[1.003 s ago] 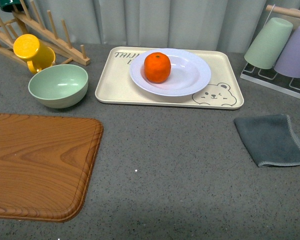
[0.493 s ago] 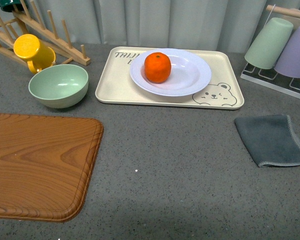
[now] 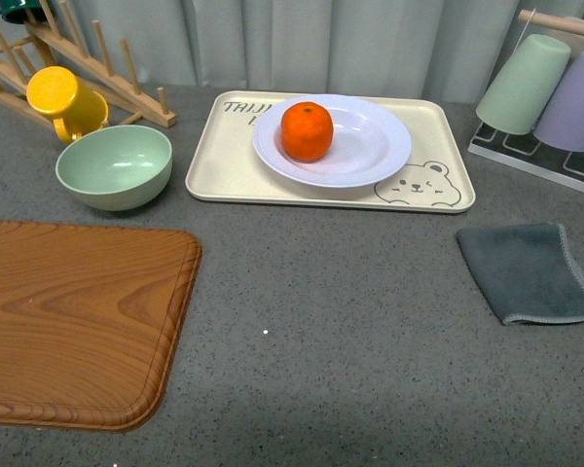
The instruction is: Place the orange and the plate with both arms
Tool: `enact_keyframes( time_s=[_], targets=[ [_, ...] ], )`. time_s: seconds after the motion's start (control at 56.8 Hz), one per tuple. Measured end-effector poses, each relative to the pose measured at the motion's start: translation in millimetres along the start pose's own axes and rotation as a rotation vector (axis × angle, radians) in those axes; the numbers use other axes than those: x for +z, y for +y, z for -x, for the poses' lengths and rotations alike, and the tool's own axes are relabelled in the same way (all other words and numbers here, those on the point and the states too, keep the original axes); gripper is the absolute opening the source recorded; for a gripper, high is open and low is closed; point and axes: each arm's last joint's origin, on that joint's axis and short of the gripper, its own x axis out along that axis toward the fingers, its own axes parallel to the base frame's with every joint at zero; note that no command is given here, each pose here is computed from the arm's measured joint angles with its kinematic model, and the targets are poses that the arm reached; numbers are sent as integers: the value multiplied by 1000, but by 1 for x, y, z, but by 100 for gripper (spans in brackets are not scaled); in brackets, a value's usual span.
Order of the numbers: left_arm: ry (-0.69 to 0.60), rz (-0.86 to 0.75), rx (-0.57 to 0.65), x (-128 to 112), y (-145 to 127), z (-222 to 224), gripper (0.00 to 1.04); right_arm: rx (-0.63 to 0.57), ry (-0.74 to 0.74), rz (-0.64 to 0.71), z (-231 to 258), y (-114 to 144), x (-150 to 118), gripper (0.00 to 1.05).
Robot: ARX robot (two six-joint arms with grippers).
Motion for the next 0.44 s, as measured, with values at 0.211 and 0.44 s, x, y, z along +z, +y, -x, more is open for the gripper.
enact_keyframes(
  time_s=[0.211, 0.44],
  targets=[
    [0, 0, 0, 0, 0, 0, 98, 0, 0, 0, 0, 0, 0, 96],
    [0, 0, 0, 0, 0, 0, 98, 0, 0, 0, 0, 0, 0, 96]
  ],
)
